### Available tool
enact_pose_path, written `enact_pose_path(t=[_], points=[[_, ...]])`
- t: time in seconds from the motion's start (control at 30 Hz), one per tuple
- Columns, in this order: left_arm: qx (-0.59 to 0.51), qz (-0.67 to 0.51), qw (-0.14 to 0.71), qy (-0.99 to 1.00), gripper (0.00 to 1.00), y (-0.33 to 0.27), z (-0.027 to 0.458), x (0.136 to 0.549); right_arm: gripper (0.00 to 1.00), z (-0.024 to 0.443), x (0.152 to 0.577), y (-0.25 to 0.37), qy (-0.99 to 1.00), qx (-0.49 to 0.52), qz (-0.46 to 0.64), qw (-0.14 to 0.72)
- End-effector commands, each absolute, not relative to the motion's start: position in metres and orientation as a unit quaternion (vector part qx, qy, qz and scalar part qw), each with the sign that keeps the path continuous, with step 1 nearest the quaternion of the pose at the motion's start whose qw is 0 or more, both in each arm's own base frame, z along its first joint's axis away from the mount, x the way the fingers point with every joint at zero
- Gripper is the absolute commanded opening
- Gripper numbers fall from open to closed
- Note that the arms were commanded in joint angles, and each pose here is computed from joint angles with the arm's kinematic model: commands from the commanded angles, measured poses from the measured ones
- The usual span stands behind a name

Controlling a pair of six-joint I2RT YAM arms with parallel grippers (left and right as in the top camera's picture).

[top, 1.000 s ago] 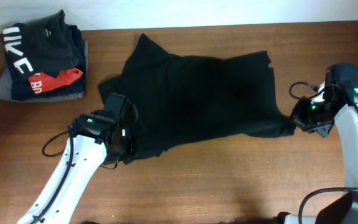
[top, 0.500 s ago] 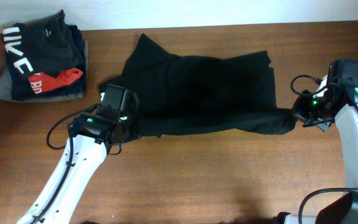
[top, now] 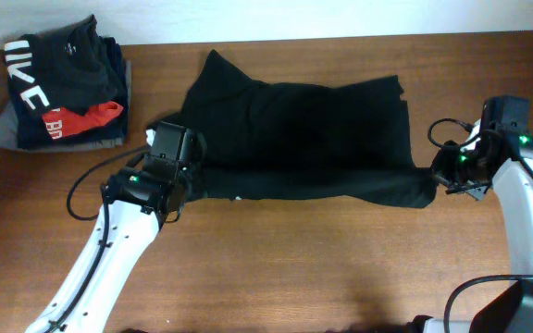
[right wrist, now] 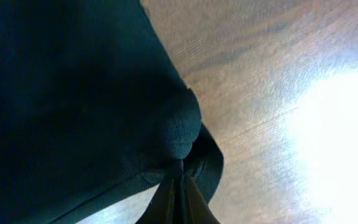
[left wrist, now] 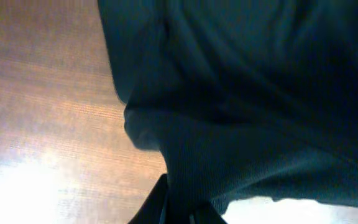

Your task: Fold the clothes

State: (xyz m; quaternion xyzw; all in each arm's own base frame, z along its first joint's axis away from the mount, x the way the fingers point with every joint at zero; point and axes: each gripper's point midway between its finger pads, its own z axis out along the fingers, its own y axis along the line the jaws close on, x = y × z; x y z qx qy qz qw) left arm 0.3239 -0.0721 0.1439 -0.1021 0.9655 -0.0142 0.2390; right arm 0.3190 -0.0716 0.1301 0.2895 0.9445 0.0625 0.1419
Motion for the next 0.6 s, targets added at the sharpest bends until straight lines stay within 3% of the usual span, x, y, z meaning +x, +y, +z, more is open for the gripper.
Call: enact_pose_path(t=[0.0, 0.57], points=[[-0.105, -0.012, 0.273, 0.956, 0.09, -0.069, 0.160, 0.336, 0.04, 0.124, 0.320, -0.074, 0.948, 0.281, 0.036, 0.146], [-0.122, 0.042, 0.302, 0.945, 0.12, -0.061, 0.131, 0.380, 0.04, 0.102, 0.339, -0.064, 0.950, 0.248, 0.004, 0.188]])
